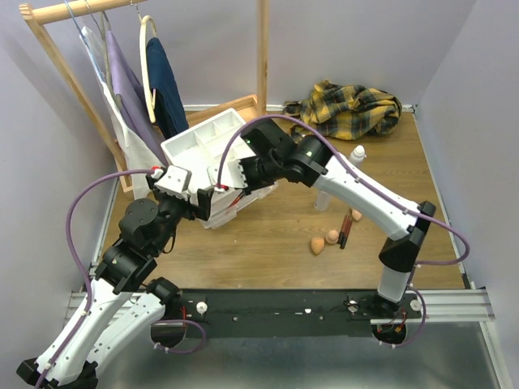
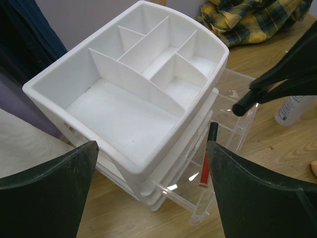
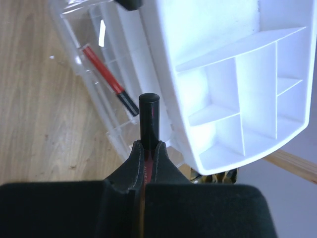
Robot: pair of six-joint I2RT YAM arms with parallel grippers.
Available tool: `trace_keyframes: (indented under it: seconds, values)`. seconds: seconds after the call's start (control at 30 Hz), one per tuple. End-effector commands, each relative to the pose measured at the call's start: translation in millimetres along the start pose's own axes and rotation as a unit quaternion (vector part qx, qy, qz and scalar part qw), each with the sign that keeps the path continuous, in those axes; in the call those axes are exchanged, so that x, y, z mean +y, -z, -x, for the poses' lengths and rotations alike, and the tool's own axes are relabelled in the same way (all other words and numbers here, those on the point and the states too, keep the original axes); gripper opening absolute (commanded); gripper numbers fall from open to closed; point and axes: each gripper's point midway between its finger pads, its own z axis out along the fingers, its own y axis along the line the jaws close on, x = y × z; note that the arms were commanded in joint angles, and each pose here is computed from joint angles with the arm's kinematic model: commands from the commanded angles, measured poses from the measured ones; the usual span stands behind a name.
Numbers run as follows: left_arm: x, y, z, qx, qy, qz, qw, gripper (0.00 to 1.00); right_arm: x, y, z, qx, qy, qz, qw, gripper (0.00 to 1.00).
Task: Organize the makeup
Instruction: Place the lipstick in the drawer.
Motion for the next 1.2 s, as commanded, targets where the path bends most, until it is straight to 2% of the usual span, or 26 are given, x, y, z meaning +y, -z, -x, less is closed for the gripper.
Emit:
trace_keyframes:
  seconds: [0.0, 0.13, 0.27, 0.4, 0.53, 0.7, 0.9, 1.17]
  values:
    - [11.9, 1.4, 5.1, -0.014, 0.001, 0.031, 0.999, 0.99, -29.5, -18.3, -1.0, 0.025, 0.015, -0.040, 0.999, 0.00]
    - [18.6, 5.2, 7.4, -0.022, 0.004, 0.048, 0.999, 0.99, -28.6, -38.8, -3.9, 0.029, 0.027, -0.030, 0.999, 0.02]
    - [23.2, 7.7, 8.8, -0.029, 0.007, 0.060, 0.998, 0.99, -25.8, -56.2, -10.0, 0.035, 0.026, -0.023, 0.999, 0.11]
    - [22.7, 8.4, 10.1, -0.031, 0.008, 0.058, 0.998, 0.99, -17.8, -63.7, -10.6, 0.030, 0.022, -0.009, 0.999, 0.35]
    - [20.9, 8.0, 10.6, -0.031, 0.008, 0.052, 0.998, 0.99, -11.0, -64.2, -11.0, 0.026, 0.013, -0.001, 1.000, 0.50]
    - [17.6, 7.2, 11.2, -0.032, 0.008, 0.043, 0.999, 0.99, -1.6, -57.6, -6.3, 0.011, -0.010, 0.013, 1.000, 0.55]
    - [14.0, 7.1, 8.4, -0.027, 0.008, 0.033, 0.999, 0.99, 10.3, -21.4, 8.4, -0.026, -0.049, 0.019, 0.998, 0.57]
    - [9.8, 6.0, 8.3, -0.026, 0.009, 0.022, 0.999, 0.99, 34.6, 18.4, -27.1, -0.030, -0.082, 0.009, 0.996, 0.63]
